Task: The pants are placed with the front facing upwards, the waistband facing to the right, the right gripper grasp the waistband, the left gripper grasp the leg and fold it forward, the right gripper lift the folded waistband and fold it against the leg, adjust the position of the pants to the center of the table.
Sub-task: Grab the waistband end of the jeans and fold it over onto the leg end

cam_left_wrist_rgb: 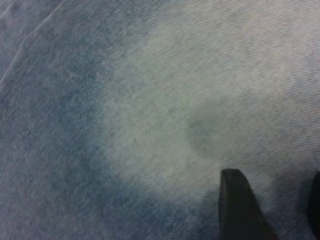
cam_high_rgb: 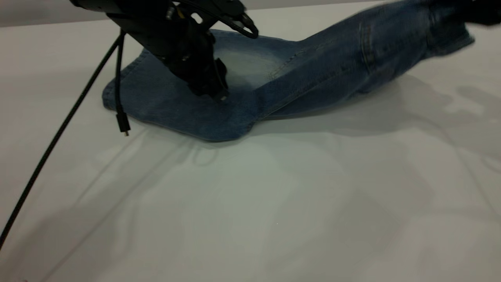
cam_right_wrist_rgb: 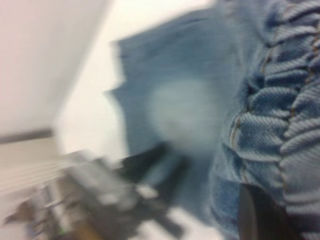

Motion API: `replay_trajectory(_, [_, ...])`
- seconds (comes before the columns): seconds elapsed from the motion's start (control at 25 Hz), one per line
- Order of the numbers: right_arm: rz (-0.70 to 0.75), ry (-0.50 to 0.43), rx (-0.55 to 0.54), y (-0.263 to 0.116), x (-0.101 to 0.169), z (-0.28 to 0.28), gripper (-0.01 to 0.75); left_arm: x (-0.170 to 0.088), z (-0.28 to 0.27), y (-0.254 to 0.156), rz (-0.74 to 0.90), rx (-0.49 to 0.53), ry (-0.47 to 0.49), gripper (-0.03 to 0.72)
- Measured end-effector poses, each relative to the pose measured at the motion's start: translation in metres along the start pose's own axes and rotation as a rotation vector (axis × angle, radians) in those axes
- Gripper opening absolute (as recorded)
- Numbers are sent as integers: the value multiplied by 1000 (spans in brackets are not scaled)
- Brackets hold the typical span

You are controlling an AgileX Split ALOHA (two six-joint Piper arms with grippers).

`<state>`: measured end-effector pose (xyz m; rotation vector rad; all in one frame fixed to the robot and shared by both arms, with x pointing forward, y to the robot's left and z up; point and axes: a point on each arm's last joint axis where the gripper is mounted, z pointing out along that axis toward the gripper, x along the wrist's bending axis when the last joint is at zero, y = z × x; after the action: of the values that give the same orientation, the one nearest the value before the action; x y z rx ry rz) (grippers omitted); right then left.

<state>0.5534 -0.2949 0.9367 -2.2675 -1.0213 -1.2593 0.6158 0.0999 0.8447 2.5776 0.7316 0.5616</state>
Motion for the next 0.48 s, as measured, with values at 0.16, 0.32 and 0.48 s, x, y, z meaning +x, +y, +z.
replay_trajectory(0.16, [-42,135,43,-15,24,7,73,-17,0,10,40,-19,-18,334])
replay_trajectory(0.32, [-121,190,136,-37,38,20,73,-28,0,15,18,-24,-38,334])
replay_trajectory(0.48, [-192,221,166,-44,53,26,73,-32,0,17,33,-26,-43,334])
